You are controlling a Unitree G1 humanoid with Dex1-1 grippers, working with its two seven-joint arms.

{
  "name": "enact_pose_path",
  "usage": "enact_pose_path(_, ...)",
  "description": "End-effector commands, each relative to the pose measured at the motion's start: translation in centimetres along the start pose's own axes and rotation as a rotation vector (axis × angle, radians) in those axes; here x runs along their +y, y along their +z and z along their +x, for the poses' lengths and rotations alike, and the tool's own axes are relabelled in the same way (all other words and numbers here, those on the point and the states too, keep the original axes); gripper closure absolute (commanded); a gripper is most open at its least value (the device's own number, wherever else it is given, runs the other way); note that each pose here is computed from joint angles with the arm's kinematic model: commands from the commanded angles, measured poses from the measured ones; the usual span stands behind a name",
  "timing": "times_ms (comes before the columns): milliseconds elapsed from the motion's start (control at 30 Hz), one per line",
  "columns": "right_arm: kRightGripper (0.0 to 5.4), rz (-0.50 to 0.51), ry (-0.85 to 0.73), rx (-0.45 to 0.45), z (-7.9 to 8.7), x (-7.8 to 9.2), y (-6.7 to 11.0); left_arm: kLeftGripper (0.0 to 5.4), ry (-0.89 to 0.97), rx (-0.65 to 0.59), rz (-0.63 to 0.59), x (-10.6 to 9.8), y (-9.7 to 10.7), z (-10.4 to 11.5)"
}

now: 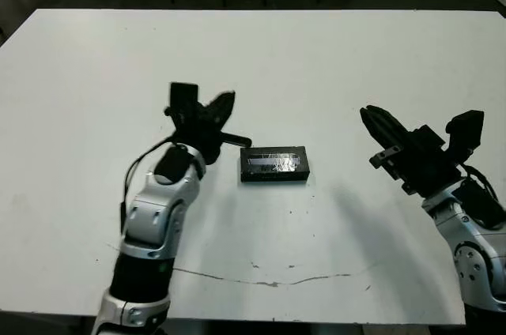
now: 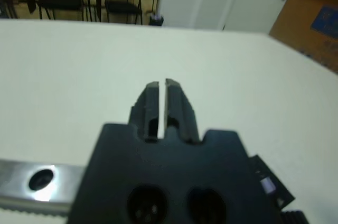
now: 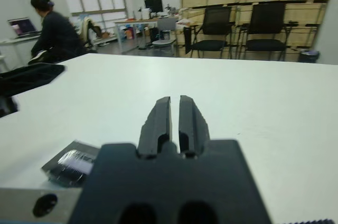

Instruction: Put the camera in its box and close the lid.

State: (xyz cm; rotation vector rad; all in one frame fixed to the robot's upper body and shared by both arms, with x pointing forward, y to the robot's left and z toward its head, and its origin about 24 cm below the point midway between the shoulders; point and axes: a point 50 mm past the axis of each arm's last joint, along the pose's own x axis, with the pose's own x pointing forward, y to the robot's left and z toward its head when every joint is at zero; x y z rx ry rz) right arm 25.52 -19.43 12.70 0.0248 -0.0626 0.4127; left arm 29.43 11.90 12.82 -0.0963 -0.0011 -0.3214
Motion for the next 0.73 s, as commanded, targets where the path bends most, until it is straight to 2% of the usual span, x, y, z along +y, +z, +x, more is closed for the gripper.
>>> enact_pose_path(33, 5.4, -0.023, -0.03, -0.011, 0.7, 0.0, -0.3, 5.36, 0.046, -0.024, -0.004, 1.8, 0.4, -0.9)
enact_pose_path(133, 5.4, -0.079, -0.057, -0.05, 1.3, 0.1, -0.4, 5.36, 0.052, -0.093, -0.047, 3.2, 1.0, -2.0)
enact_pose_path(300, 5.4, -0.207, -0.156, -0.117, 2.2, 0.6, -0.7, 5.36, 0.098, -0.195, -0.039, 5.5, 1.4, -4.5)
enact_pose_path(367, 5.4, -0.319, -0.223, -0.164, 2.5, 0.9, -0.9, 5.36, 0.149, -0.236, 0.003, 6.5, 1.3, -5.5)
enact_pose_path(500, 5.4, -0.55, -0.332, -0.257, 3.0, 1.5, -1.4, 5.36, 0.294, -0.279, 0.167, 8.1, 1.1, -6.5)
enact_pose_path(600, 5.4, -0.804, -0.361, -0.361, 3.1, 1.9, -1.3, 5.36, 0.331, -0.292, 0.204, 8.6, 0.6, -6.6)
enact_pose_path(633, 5.4, -0.854, -0.361, -0.386, 3.2, 2.1, -1.3, 5.36, 0.336, -0.295, 0.207, 8.6, 0.4, -6.6)
enact_pose_path(667, 5.4, -0.868, -0.362, -0.398, 3.2, 2.3, -1.4, 5.36, 0.338, -0.3, 0.206, 8.7, 0.3, -6.6)
enact_pose_path(733, 5.4, -0.768, -0.354, -0.368, 3.3, 2.6, -1.4, 5.36, 0.34, -0.309, 0.193, 8.6, 0.0, -6.5)
